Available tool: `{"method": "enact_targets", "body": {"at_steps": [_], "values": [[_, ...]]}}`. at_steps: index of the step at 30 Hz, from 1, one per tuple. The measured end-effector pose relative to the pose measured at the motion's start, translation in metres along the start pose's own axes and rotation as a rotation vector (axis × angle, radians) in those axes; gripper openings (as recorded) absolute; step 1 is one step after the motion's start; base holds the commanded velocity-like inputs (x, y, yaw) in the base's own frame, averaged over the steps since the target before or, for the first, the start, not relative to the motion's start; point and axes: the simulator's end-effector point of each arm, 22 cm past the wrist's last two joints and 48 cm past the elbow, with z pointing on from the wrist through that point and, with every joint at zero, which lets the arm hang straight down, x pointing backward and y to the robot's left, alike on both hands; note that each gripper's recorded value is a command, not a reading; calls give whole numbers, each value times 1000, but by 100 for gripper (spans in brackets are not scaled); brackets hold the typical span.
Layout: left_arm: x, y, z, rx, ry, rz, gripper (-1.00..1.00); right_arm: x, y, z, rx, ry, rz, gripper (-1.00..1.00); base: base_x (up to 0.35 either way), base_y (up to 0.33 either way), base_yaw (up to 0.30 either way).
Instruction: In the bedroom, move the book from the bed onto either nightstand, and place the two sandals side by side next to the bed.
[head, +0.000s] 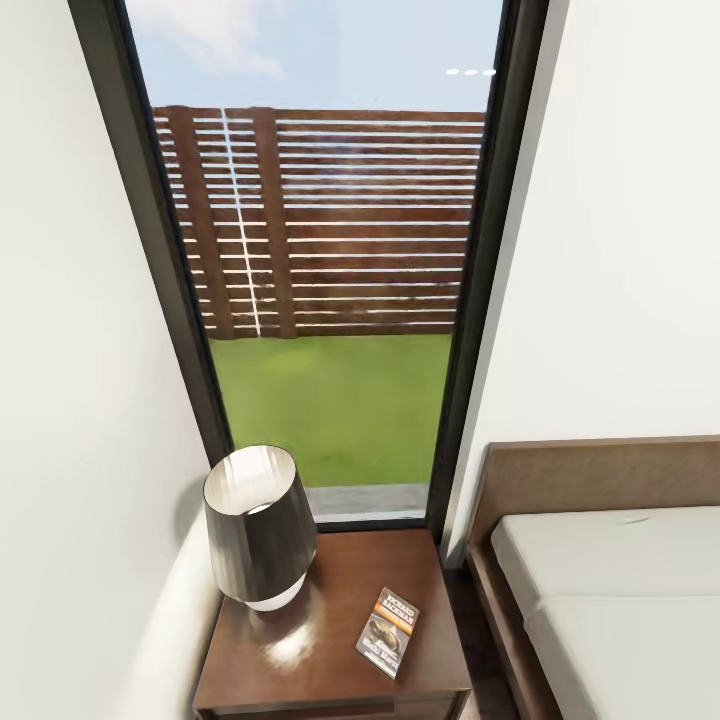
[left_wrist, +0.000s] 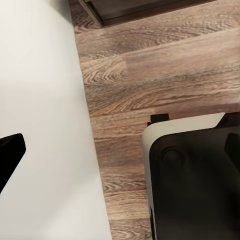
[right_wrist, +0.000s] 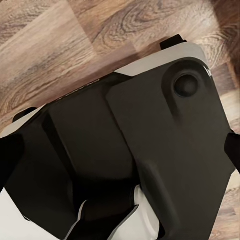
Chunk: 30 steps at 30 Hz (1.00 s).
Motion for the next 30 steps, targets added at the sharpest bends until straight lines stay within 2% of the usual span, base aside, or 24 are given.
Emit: {"method": "enact_targets", "body": {"at_steps": [30], "values": [[0,0,0,3,3,3,100,2,-7,0,11,2,-2,100,0,0,0]]}}
